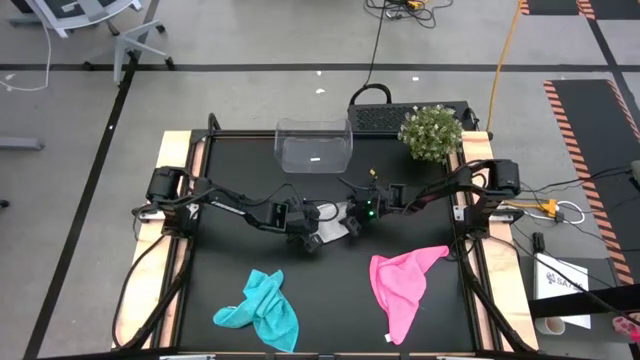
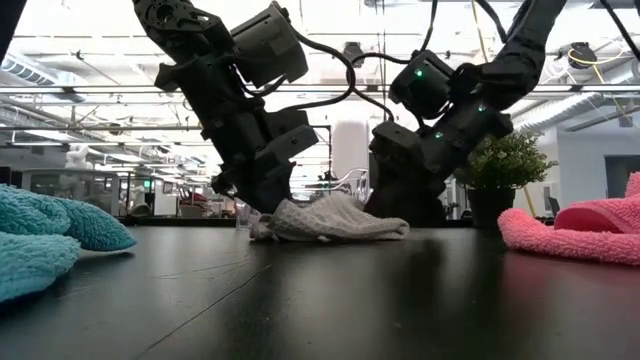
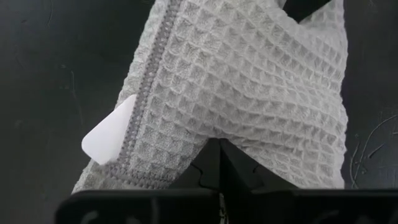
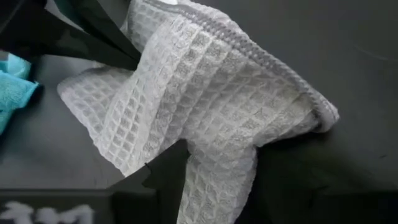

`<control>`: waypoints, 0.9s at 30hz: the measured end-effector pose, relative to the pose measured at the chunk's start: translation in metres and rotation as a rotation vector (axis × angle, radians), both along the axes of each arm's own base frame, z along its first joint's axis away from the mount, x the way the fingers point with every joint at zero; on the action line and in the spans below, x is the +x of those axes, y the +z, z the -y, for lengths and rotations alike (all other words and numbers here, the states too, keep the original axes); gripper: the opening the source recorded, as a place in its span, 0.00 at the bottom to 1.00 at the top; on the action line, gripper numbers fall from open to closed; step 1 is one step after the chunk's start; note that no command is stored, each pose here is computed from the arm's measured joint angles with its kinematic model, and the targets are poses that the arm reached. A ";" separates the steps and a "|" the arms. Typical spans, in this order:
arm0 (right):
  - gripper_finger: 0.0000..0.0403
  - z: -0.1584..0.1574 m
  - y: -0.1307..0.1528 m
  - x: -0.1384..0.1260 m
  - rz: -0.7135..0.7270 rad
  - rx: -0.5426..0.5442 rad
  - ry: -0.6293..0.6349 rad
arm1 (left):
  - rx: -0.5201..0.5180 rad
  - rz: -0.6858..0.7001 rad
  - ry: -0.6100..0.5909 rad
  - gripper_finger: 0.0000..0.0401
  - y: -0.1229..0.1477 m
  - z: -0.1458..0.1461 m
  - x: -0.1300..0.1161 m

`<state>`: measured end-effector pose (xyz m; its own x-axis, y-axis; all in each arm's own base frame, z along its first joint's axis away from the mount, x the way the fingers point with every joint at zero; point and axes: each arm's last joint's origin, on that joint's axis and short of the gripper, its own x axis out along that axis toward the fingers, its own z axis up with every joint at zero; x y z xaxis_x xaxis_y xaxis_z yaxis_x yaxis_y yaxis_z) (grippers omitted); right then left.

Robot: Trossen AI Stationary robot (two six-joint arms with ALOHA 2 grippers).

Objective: Fold microfiber towels
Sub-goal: Put the gray microfiber cloth into the transparent bin

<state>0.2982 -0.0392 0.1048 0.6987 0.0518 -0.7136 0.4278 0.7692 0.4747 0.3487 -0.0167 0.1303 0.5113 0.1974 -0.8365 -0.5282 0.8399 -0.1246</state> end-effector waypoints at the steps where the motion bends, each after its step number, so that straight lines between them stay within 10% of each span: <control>1: 0.40 0.000 0.000 0.000 -0.003 0.002 -0.002 | -0.001 0.000 0.000 0.02 0.000 0.000 0.000; 9: 0.04 0.005 -0.002 -0.002 -0.023 0.014 -0.010 | -0.001 -0.003 0.003 0.01 0.000 0.000 0.000; 27: 0.02 0.006 0.005 -0.010 -0.062 0.012 -0.017 | 0.048 0.046 -0.021 0.11 0.048 -0.002 -0.018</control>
